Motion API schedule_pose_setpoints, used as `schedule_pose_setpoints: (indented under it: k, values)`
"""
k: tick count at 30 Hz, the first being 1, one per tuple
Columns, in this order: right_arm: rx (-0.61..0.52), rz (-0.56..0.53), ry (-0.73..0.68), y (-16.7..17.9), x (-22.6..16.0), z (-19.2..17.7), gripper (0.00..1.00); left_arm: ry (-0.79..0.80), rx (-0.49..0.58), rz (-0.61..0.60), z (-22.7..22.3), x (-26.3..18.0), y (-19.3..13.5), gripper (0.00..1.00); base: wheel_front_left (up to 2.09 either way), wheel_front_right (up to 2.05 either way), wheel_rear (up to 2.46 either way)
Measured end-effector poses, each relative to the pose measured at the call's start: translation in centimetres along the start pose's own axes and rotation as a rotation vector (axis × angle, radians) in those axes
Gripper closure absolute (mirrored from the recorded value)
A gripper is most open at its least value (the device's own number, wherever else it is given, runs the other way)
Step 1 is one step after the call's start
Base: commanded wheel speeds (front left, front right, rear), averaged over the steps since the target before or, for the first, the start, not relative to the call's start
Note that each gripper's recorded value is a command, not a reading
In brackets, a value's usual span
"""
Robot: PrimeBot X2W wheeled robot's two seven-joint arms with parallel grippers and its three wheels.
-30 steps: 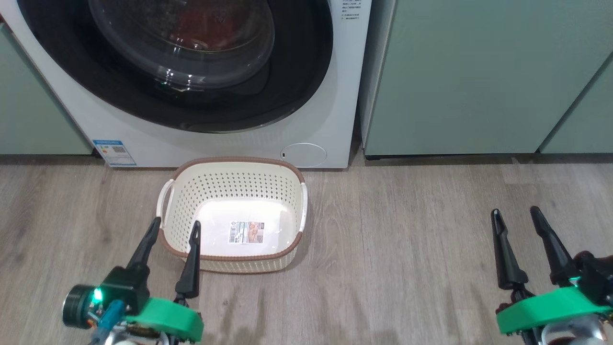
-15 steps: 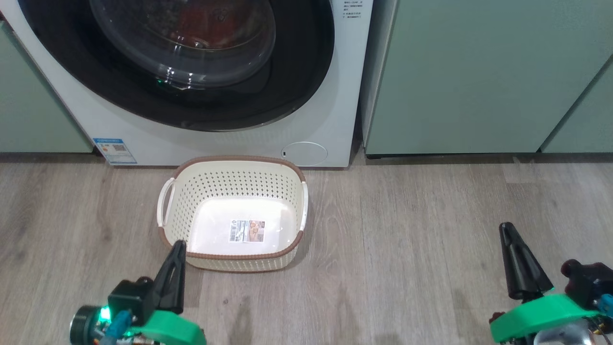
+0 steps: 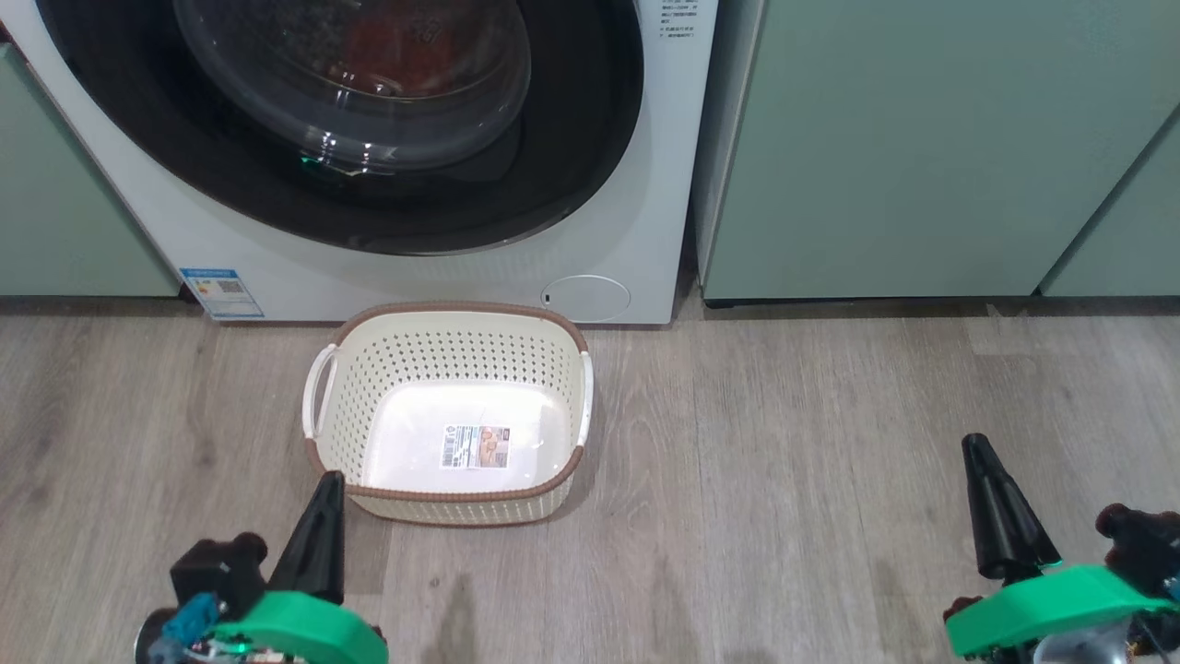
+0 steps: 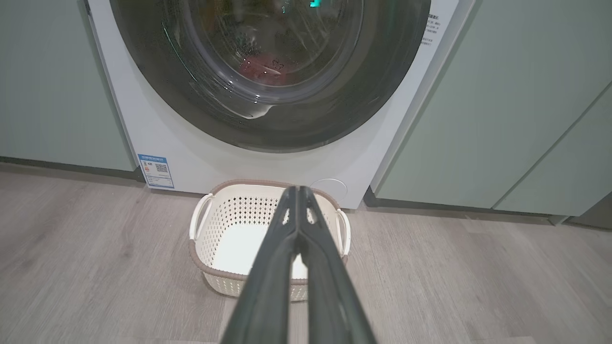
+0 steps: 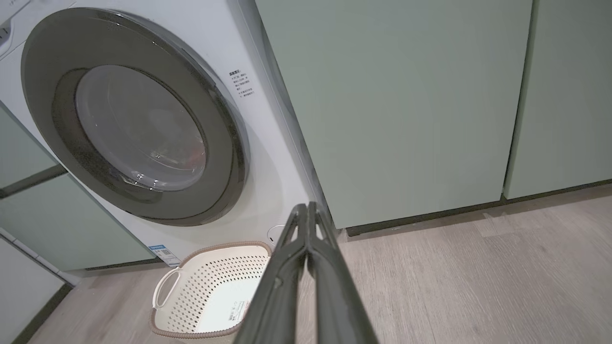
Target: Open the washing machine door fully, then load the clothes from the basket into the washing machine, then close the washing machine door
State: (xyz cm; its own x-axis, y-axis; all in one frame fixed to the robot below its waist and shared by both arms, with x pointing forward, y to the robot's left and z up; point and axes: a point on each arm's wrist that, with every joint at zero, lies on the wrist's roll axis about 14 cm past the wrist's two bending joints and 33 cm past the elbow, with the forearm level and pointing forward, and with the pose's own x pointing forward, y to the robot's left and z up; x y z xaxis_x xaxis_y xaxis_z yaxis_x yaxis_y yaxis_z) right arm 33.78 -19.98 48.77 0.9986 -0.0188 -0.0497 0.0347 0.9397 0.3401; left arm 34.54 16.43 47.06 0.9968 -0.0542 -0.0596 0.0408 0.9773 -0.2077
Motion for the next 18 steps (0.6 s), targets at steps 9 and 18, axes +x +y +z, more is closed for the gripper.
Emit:
schedule_pose_setpoints:
  k: [9,18]
  values:
    - [0.104,-0.013,0.017,-0.22,-0.01,-0.52,1.00,0.016,-0.108,0.022,-0.13,0.19,0.40,1.00,0.00,0.00,0.00]
    - [0.207,-0.017,0.013,-0.21,0.41,-0.47,1.00,0.030,-0.217,0.048,-0.26,0.37,0.97,1.00,0.00,0.00,0.00]
